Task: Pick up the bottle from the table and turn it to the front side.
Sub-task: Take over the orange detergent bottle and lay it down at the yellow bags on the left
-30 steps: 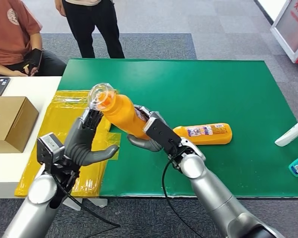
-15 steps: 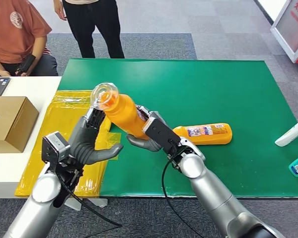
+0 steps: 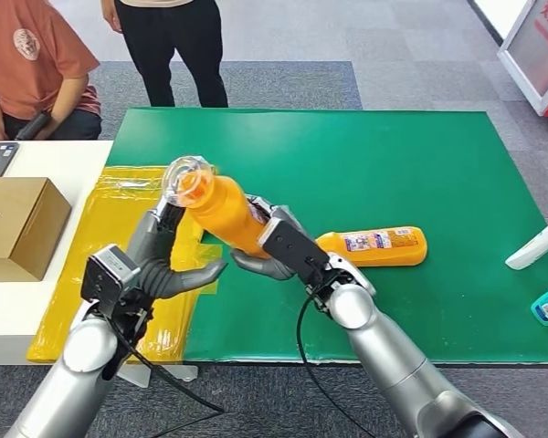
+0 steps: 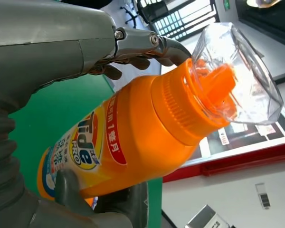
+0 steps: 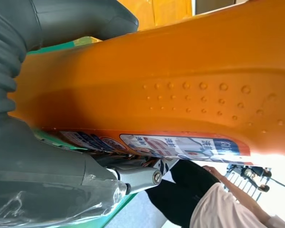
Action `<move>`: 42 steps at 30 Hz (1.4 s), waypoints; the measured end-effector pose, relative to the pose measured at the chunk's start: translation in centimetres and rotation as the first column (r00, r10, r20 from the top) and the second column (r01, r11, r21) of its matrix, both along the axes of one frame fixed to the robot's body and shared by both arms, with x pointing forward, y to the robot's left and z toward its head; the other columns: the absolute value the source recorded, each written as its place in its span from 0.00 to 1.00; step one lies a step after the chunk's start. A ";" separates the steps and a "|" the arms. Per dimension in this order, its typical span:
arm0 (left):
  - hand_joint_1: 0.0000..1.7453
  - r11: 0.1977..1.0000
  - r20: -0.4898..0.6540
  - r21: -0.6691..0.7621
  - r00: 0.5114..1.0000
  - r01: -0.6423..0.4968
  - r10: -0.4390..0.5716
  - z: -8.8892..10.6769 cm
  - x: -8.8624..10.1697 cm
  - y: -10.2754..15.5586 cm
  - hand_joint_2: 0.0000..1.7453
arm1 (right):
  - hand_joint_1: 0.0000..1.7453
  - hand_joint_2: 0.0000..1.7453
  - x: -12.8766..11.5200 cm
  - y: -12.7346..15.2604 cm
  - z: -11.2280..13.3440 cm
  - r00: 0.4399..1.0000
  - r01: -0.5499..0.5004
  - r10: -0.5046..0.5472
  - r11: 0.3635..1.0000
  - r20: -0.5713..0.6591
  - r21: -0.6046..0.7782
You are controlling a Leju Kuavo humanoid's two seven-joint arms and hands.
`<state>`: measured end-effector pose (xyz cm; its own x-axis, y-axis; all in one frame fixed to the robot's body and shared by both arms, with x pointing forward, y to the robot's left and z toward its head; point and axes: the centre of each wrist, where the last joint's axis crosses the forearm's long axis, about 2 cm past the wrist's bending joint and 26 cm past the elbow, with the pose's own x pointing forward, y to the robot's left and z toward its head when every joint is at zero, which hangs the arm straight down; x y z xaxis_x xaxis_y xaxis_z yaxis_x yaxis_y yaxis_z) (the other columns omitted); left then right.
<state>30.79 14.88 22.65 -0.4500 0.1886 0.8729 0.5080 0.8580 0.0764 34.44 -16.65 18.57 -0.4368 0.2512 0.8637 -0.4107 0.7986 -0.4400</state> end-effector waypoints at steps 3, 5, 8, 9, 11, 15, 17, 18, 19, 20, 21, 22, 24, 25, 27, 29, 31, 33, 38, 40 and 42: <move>0.00 1.000 -0.002 -0.010 1.000 -0.027 0.027 0.0 0.2 0.3 1.00 | 1.00 1.00 0.0 0.0 0.0 1.000 0.002 -0.002 1.000 0.000 -0.005; 0.00 0.999 -0.001 -0.020 0.999 -0.046 0.046 0.0 0.3 0.6 1.00 | 1.00 1.00 0.0 0.1 0.0 1.000 0.004 -0.004 1.000 0.000 -0.007; 0.00 0.997 0.001 -0.032 0.998 -0.063 0.064 0.0 0.5 1.0 1.00 | 1.00 1.00 0.0 0.1 0.0 1.000 0.005 -0.005 1.000 0.001 -0.010; 0.00 0.997 0.001 -0.034 0.998 -0.067 0.067 0.0 0.6 1.1 1.00 | 1.00 1.00 -0.1 0.1 0.0 1.000 0.004 -0.004 1.000 0.002 -0.011; 0.00 0.997 0.001 -0.036 0.997 -0.072 0.072 0.0 0.6 1.2 1.00 | 1.00 1.00 -0.1 0.1 0.0 1.000 0.003 -0.003 1.000 0.002 -0.012; 0.00 0.995 0.003 -0.042 0.995 -0.095 0.095 0.1 0.7 1.4 1.00 | 1.00 1.00 -0.1 0.2 -0.1 1.000 0.003 -0.003 1.000 0.002 -0.015; 0.00 0.992 0.005 -0.046 0.993 -0.117 0.118 0.1 0.8 1.5 1.00 | 1.00 1.00 -0.1 0.2 -0.1 1.000 0.005 -0.005 1.000 0.003 -0.017; 0.00 0.991 0.004 -0.048 0.992 -0.127 0.127 0.1 0.8 1.6 1.00 | 1.00 1.00 -0.1 0.2 0.0 1.000 0.006 -0.006 1.000 0.003 -0.018; 0.00 0.990 0.004 -0.049 0.991 -0.135 0.135 0.1 0.9 1.7 1.00 | 1.00 1.00 -0.1 0.2 0.0 1.000 0.007 -0.007 1.000 0.004 -0.018; 0.00 0.989 0.004 -0.051 0.990 -0.140 0.141 0.1 0.9 1.8 1.00 | 1.00 1.00 -0.1 0.2 0.0 1.000 0.008 -0.008 1.000 0.005 -0.018; 0.00 0.988 0.003 -0.052 0.989 -0.145 0.145 0.1 1.0 1.9 1.00 | 1.00 1.00 -0.1 0.2 0.0 1.000 0.008 -0.008 1.000 0.006 -0.019; 0.00 0.988 0.003 -0.053 0.989 -0.148 0.148 0.2 1.0 2.0 1.00 | 1.00 1.00 -0.1 0.2 0.0 1.000 0.009 -0.008 1.000 0.007 -0.019; 0.00 0.987 0.003 -0.055 0.988 -0.153 0.154 0.2 1.0 2.1 1.00 | 1.00 1.00 -0.2 0.2 0.0 1.000 0.008 -0.007 1.000 0.012 -0.021; 0.00 0.986 0.002 -0.056 0.988 -0.156 0.156 0.2 1.1 2.1 1.00 | 1.00 1.00 -0.2 0.2 0.1 1.000 0.006 -0.006 1.000 0.016 -0.021; 0.00 0.985 0.003 -0.058 0.987 -0.160 0.161 0.2 1.1 2.2 1.00 | 1.00 1.00 -0.4 0.3 0.2 1.000 0.002 -0.002 1.000 0.028 -0.019; 0.00 0.985 0.001 -0.065 0.987 -0.158 0.158 0.2 1.1 2.2 1.00 | 1.00 1.00 -0.6 0.3 0.5 0.999 -0.004 0.004 1.000 0.043 -0.016; 0.00 0.987 -0.007 -0.077 0.990 -0.140 0.140 0.2 1.1 2.2 1.00 | 1.00 1.00 -0.7 0.4 0.8 0.998 -0.010 0.011 1.000 0.058 -0.012; 0.00 0.989 -0.018 -0.093 0.993 -0.114 0.113 0.2 1.1 2.2 1.00 | 1.00 1.00 -0.7 0.5 1.0 0.998 -0.015 0.015 1.000 0.068 -0.009; 0.00 0.991 -0.040 -0.120 0.997 -0.068 0.063 0.2 1.0 2.0 1.00 | 1.00 1.00 -0.8 0.6 1.1 0.997 -0.019 0.020 1.000 0.074 -0.010; 0.00 0.991 -0.043 -0.122 0.997 -0.061 0.056 0.2 0.9 1.9 1.00 | 1.00 1.00 -0.8 0.6 1.1 0.997 -0.020 0.021 1.000 0.074 -0.010; 0.00 0.991 -0.044 -0.122 0.998 -0.057 0.052 0.2 0.9 1.8 1.00 | 1.00 1.00 -0.8 0.6 1.1 0.997 -0.020 0.021 1.000 0.074 -0.010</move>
<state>31.68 16.72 22.81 -0.4274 0.2719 0.8622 0.4605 0.8862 -0.0512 33.63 -16.05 19.70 -0.5046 0.2495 0.8265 -0.3931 0.7860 -0.4772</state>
